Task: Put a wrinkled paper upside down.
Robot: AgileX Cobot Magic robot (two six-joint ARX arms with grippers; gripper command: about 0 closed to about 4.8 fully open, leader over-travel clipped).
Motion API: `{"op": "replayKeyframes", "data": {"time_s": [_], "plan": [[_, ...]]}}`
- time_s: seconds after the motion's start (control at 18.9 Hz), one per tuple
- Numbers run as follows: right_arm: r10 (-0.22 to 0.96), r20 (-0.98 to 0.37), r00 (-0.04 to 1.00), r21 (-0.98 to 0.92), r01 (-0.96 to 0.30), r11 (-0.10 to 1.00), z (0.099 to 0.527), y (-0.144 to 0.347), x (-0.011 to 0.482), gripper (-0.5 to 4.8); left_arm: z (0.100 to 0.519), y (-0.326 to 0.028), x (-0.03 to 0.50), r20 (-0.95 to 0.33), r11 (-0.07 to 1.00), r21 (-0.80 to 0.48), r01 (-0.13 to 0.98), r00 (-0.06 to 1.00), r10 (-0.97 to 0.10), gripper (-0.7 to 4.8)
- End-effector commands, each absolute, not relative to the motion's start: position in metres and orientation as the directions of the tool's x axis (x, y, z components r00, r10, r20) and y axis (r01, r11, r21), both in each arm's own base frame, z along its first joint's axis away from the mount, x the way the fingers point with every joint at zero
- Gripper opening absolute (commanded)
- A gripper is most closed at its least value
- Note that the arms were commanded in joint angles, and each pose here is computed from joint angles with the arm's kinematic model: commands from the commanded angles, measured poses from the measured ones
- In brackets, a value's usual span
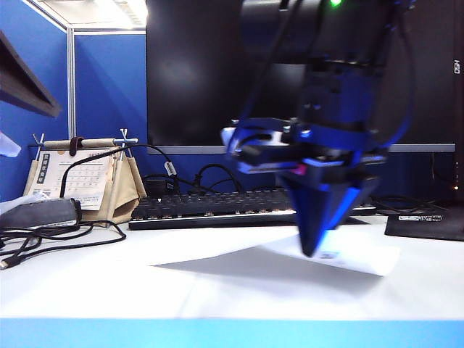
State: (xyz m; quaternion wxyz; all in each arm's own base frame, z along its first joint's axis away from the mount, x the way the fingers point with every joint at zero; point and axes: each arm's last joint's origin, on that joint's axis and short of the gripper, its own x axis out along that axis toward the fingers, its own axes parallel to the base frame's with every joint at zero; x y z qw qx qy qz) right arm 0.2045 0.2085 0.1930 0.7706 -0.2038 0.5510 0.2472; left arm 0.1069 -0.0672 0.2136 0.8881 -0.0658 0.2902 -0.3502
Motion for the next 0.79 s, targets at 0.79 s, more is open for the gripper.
{"op": "replayKeyframes", "data": {"time_s": [0.79], "plan": [[0.457, -0.684, 0.568, 0.061, -0.58, 0.813, 0.286, 0.157, 0.16, 1.9, 0.267, -0.064, 0.11, -0.257, 0.815, -0.192, 0.547, 0.773, -0.579, 3.77]]}}
